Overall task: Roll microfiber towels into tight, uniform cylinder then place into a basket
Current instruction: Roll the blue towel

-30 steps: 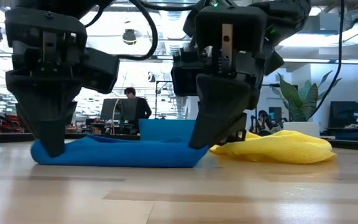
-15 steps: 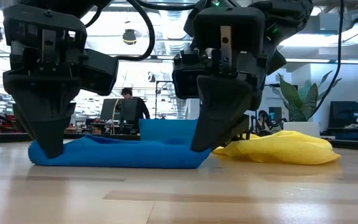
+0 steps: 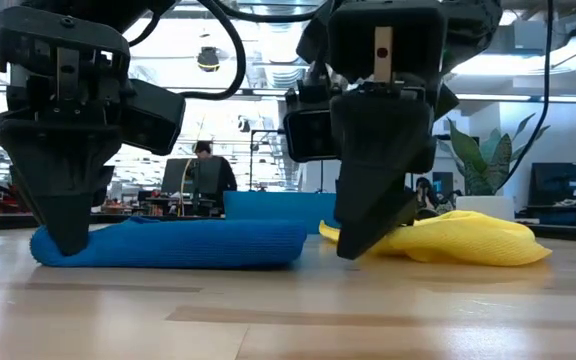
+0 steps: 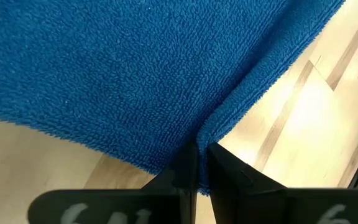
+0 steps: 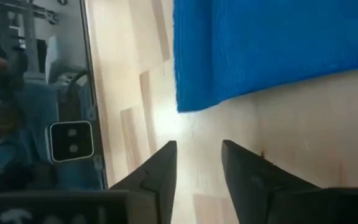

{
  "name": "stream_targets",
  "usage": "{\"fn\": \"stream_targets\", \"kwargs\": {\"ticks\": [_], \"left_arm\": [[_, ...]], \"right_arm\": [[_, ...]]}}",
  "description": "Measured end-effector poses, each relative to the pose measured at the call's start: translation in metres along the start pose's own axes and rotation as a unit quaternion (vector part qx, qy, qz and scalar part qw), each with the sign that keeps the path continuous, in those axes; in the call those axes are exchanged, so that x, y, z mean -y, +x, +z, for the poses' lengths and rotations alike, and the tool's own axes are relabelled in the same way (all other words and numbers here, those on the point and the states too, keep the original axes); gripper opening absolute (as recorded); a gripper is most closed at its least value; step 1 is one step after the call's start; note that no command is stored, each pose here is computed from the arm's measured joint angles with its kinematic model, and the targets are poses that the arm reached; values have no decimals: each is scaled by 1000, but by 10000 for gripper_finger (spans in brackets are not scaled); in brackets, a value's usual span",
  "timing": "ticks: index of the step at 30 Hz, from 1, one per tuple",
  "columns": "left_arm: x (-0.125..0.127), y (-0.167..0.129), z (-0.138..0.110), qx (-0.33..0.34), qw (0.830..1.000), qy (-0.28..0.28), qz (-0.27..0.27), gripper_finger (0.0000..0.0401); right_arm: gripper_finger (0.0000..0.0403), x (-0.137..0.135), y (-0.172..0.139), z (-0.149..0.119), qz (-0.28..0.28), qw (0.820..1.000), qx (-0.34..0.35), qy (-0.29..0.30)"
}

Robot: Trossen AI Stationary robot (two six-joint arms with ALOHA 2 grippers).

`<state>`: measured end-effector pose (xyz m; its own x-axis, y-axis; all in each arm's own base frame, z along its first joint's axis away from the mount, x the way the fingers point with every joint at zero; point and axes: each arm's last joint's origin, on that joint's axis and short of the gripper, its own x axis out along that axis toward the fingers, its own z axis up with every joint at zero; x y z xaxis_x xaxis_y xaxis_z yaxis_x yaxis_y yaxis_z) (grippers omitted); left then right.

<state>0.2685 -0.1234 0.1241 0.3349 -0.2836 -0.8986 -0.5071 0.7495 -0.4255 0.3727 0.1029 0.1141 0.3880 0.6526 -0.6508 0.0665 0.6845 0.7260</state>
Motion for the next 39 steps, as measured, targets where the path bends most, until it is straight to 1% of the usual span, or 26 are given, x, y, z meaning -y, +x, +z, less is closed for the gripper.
{"fn": "stream_targets", "kwargs": {"ticks": [2, 4, 7, 10, 14, 21, 25, 28, 33, 35, 39], "left_arm": [[0, 0, 0, 0, 1000, 0, 0, 15], [0, 0, 0, 1, 1000, 0, 0, 15], [0, 0, 0, 1, 1000, 0, 0, 15], [0, 0, 0, 4, 1000, 0, -2, 15], [1, 0, 0, 6, 1000, 1, -3, 15], [1, 0, 1, 15, 1000, 2, -3, 15], [1, 0, 1, 16, 1000, 3, -3, 15], [1, 0, 1, 16, 1000, 4, -3, 15], [2, 1, 1, 17, 1000, 4, -3, 15], [2, 1, 1, 17, 1000, 4, -3, 15], [2, 1, 1, 17, 1000, 4, -3, 15]], "right_arm": [[155, -8, -1, 0, 11, 1000, 5, -27], [154, -19, -1, -2, 20, 997, 12, -71], [148, -36, 4, -1, 29, 987, 69, -144], [139, -46, 11, 0, 16, 975, 124, -185], [126, -39, 17, -2, -11, 974, 131, -183], [112, -33, 17, 3, -15, 974, 138, -177], [111, -37, 18, 3, -5, 972, 148, -181], [111, -39, 20, 0, -19, 971, 155, -180], [111, -42, 19, 4, -18, 965, 185, -187], [111, -40, 18, 5, -30, 963, 194, -183], [111, -40, 18, 6, -34, 962, 196, -184]]}}
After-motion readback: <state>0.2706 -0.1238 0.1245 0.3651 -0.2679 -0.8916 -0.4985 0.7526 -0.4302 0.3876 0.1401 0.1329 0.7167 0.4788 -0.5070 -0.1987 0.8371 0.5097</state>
